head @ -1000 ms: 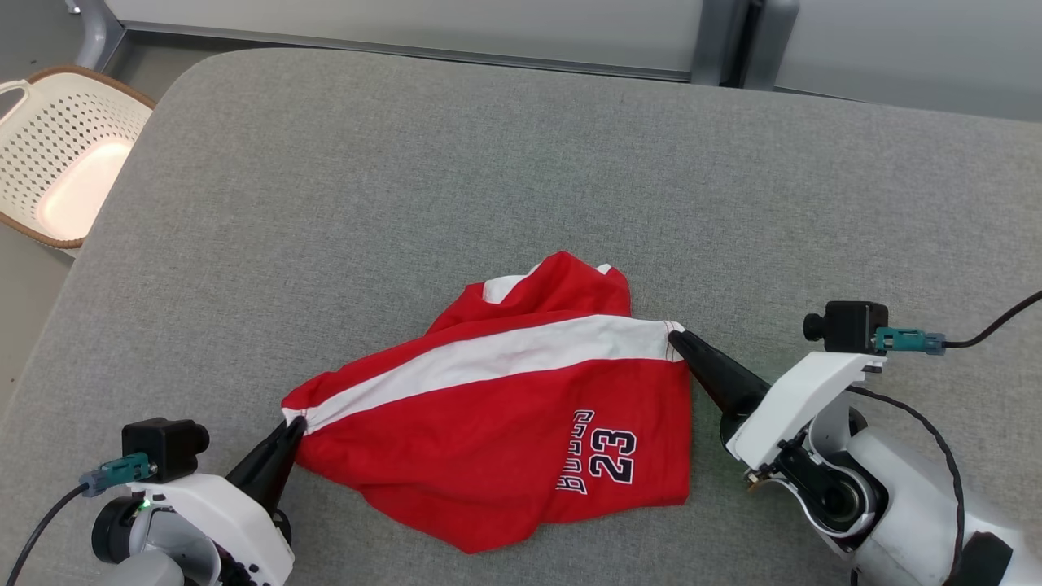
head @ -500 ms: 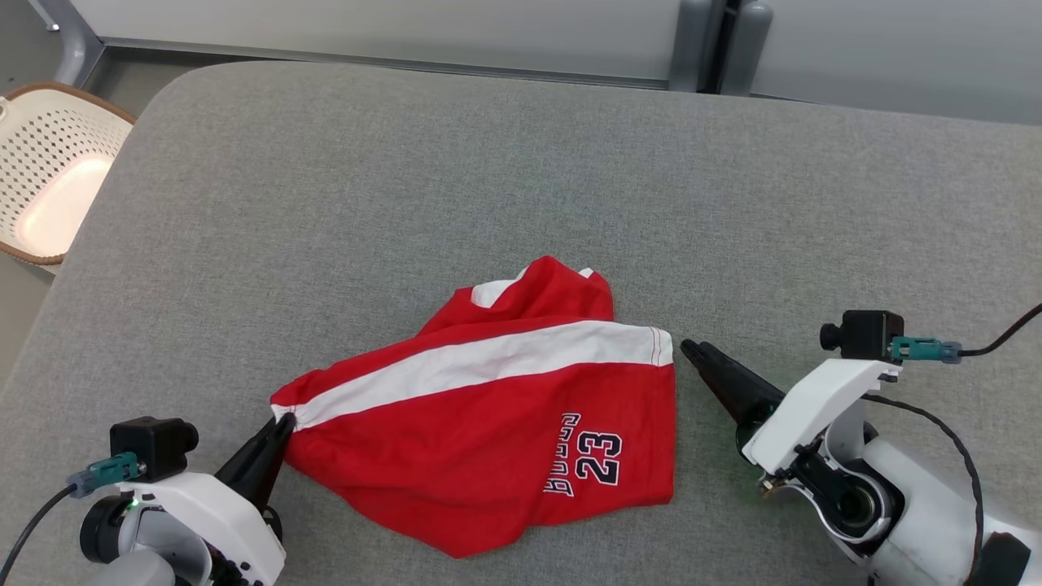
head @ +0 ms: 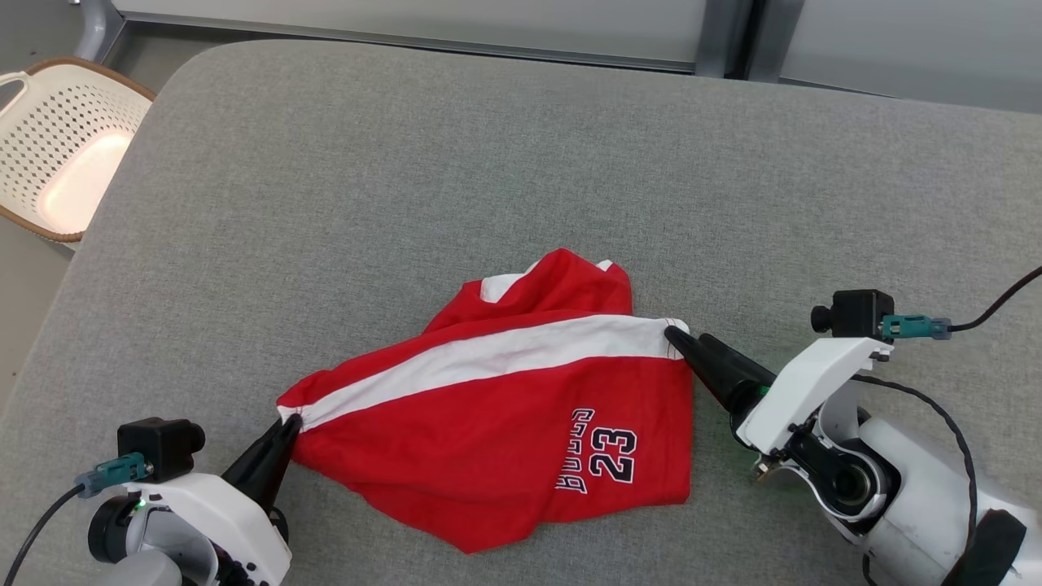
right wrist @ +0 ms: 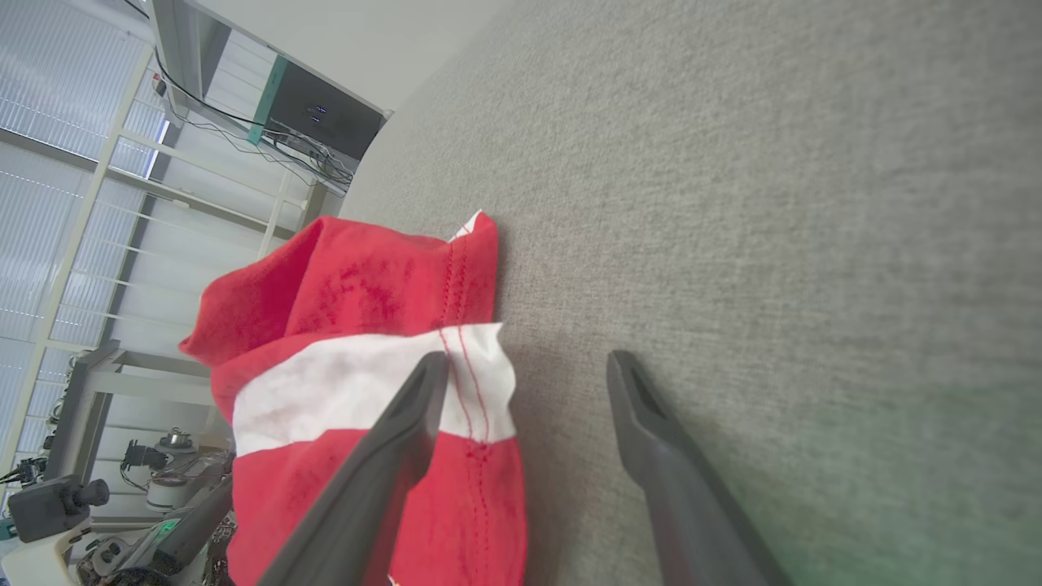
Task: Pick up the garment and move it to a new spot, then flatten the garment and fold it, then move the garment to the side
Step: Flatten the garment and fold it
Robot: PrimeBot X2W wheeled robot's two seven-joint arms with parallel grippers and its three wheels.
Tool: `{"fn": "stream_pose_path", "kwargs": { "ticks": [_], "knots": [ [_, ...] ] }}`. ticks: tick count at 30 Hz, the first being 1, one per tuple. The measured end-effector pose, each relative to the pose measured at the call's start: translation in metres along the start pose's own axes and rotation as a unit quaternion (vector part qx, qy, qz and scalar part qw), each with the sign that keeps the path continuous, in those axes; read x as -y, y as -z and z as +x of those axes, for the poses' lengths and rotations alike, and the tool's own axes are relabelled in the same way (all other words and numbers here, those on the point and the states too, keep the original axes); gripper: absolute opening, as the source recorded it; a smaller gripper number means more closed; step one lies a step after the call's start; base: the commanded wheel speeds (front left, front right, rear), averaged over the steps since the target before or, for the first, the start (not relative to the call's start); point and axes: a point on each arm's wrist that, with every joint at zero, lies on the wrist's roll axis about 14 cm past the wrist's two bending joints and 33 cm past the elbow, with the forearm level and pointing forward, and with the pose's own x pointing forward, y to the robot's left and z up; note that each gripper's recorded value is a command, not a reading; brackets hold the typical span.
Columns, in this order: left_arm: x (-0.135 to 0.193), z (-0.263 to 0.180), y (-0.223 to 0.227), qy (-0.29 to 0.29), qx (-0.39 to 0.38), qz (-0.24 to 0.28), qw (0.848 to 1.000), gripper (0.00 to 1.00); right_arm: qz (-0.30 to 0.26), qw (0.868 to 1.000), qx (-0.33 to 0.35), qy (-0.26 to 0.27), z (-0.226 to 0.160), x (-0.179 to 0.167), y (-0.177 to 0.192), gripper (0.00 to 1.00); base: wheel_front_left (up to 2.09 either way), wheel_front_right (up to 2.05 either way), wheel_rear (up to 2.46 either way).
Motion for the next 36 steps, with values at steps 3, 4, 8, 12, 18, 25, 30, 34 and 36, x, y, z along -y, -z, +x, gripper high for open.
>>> {"fn": "stream_pose_path", "kwargs": {
  "ticks": [3, 4, 8, 12, 18, 25, 30, 34, 36],
  "knots": [
    [-0.001, 0.0, 0.001, -0.001, 0.0, -0.001, 1.0, 0.0, -0.001, 1.0, -0.004, -0.004, 0.002, -0.002, 0.0, 0.0, 0.0, 0.0, 0.0],
    [-0.001, 0.0, 0.001, -0.001, -0.001, -0.001, 1.0, 0.0, -0.001, 1.0, -0.005, -0.007, 0.003, -0.005, 0.0, 0.0, 0.0, 0.0, 0.0],
    [-0.001, 0.001, 0.002, -0.002, -0.001, -0.002, 1.0, 0.0, 0.008, 1.0, -0.011, -0.02, 0.004, -0.013, 0.004, 0.0, 0.0, 0.0, 0.0],
    [0.0, 0.002, 0.003, 0.0, 0.0, -0.003, 1.0, 0.0, 0.007, 1.0, -0.012, -0.02, 0.001, -0.013, 0.004, 0.0, 0.0, 0.0, 0.0],
    [0.003, 0.004, -0.011, 0.007, 0.033, -0.003, 0.999, 0.0, 0.007, 0.999, 0.029, -0.022, -0.009, -0.015, -0.012, 0.0, 0.0, 0.0, 0.0],
    [0.072, 0.02, -0.098, 0.136, 0.137, -0.016, 0.981, 0.0, -0.028, 0.983, 0.177, -0.03, -0.052, -0.02, -0.102, 0.0, 0.0, 0.0, 0.0],
    [0.149, 0.03, -0.189, 0.252, 0.19, 0.063, 0.947, 0.0, -0.113, 0.954, 0.276, -0.01, -0.1, -0.025, -0.193, 0.0, 0.0, 0.0, 0.0],
    [0.212, 0.047, -0.258, 0.311, 0.228, 0.136, 0.912, 0.0, -0.232, 0.912, 0.336, 0.034, -0.13, -0.032, -0.272, 0.0, 0.0, 0.0, 0.0],
    [0.236, 0.061, -0.289, 0.32, 0.254, 0.154, 0.9, 0.0, -0.275, 0.885, 0.371, 0.046, -0.138, -0.041, -0.307, 0.0, 0.0, 0.0, 0.0]
  ]
}}
